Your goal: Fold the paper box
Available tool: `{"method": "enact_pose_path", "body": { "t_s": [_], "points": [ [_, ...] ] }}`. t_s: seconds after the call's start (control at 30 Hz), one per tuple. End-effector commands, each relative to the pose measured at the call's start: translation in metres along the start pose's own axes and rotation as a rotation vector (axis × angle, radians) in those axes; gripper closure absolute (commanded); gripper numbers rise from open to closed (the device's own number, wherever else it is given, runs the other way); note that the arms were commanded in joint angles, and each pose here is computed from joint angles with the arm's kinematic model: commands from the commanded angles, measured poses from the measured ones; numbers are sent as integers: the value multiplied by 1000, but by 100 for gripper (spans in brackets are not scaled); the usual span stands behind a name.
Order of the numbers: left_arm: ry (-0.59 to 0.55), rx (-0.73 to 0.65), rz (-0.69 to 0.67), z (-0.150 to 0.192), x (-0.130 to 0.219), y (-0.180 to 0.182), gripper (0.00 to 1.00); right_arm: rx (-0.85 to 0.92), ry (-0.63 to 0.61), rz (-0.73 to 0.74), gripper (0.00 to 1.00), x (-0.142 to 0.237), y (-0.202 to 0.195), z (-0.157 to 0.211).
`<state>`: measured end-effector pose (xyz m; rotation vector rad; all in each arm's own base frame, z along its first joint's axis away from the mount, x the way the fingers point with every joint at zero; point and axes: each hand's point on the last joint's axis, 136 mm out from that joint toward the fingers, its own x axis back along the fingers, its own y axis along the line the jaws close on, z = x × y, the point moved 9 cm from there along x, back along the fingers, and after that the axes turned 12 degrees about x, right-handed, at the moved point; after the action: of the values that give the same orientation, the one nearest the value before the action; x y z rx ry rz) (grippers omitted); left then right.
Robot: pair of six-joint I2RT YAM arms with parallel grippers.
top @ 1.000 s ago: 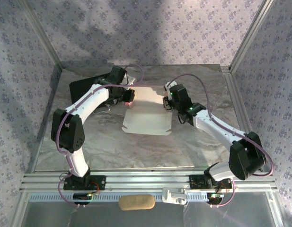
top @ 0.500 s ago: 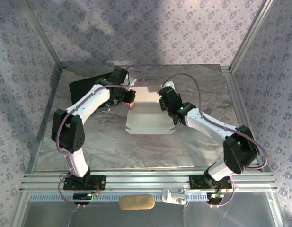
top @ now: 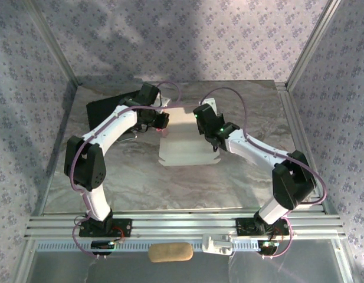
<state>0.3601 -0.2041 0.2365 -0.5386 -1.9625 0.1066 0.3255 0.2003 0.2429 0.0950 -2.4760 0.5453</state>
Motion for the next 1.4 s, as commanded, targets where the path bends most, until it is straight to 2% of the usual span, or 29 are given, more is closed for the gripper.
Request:
{"method": "enact_pose_path", "body": {
  "t_s": [0.0,0.1,0.23,0.37,0.5,0.57,0.7,0.9,1.27,1.37],
  "points": [
    [-61,-46,64,-9,24,-22,100,-16,29,101,100,2,0,-6],
    [-62,-40,52,-10,24,-22,100,-35,89,213,100,2,-6,-5],
    [-74,-21,42,-11,24,-23,100,-38,94,267,100,7,-3,-4],
    [-88,11,44,-13,25,-22,100,-47,93,230,100,8,3,-4],
    [-90,27,55,-13,26,-23,100,-73,66,108,100,6,6,-6],
    [-88,33,62,-13,26,-24,100,-89,55,56,91,6,6,-6],
    [-88,43,64,-14,26,-24,100,-107,57,-14,83,2,5,-3],
    [-87,46,65,-15,25,-24,100,-119,73,-7,77,-2,1,3],
    [-83,42,60,-14,26,-24,100,-128,135,148,69,-10,-10,11],
    [-82,43,60,-14,25,-24,100,-135,134,154,74,-11,-11,13]
  ]
}}
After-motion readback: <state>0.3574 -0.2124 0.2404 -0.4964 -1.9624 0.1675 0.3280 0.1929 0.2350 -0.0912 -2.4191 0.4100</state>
